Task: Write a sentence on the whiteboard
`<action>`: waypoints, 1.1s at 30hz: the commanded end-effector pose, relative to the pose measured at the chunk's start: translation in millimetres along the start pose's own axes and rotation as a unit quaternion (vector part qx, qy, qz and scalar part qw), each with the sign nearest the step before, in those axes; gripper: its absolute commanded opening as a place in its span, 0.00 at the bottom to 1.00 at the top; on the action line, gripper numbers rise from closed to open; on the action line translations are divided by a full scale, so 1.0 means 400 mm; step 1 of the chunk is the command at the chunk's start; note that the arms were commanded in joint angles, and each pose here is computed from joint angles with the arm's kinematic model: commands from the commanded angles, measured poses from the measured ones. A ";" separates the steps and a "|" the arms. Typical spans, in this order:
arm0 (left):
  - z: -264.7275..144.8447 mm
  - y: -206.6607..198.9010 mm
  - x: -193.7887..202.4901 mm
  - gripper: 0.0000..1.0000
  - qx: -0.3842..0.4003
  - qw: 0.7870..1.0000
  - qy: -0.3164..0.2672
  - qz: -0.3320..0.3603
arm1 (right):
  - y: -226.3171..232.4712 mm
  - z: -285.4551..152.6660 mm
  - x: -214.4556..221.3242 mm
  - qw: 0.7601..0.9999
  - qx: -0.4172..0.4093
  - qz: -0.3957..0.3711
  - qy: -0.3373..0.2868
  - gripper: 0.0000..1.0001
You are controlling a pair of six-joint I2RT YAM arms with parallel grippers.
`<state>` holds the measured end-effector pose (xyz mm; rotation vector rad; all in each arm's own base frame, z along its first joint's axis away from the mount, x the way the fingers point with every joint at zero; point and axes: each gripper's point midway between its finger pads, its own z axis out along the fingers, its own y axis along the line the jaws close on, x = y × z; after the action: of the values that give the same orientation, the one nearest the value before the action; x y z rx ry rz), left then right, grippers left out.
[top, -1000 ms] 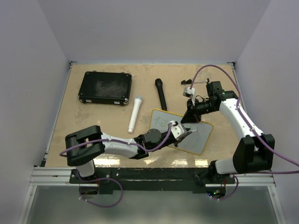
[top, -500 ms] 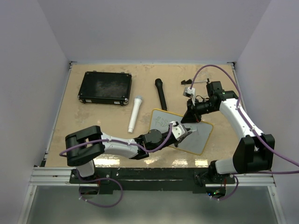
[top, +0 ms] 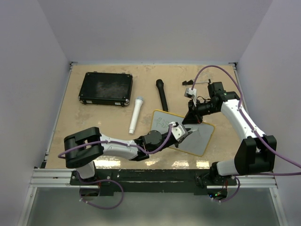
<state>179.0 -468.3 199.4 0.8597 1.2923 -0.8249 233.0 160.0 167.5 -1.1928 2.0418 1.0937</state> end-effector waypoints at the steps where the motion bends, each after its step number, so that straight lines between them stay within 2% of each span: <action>1: -0.009 0.041 -0.054 0.00 -0.032 0.999 -0.030 0.008 | 0.009 -0.009 -0.029 0.999 -0.002 -0.046 -0.025 0.00; 15: -0.043 0.043 -0.004 0.00 -0.033 0.999 -0.006 -0.004 | 0.010 -0.008 -0.029 0.999 -0.002 -0.047 -0.025 0.00; 33: -0.010 0.006 0.007 0.00 0.000 1.000 -0.001 -0.013 | 0.012 -0.009 -0.030 0.999 -0.002 -0.048 -0.026 0.00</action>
<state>174.6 -456.0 183.1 0.8722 1.3288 -0.8262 233.0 159.8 167.4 -1.1923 2.0425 1.0934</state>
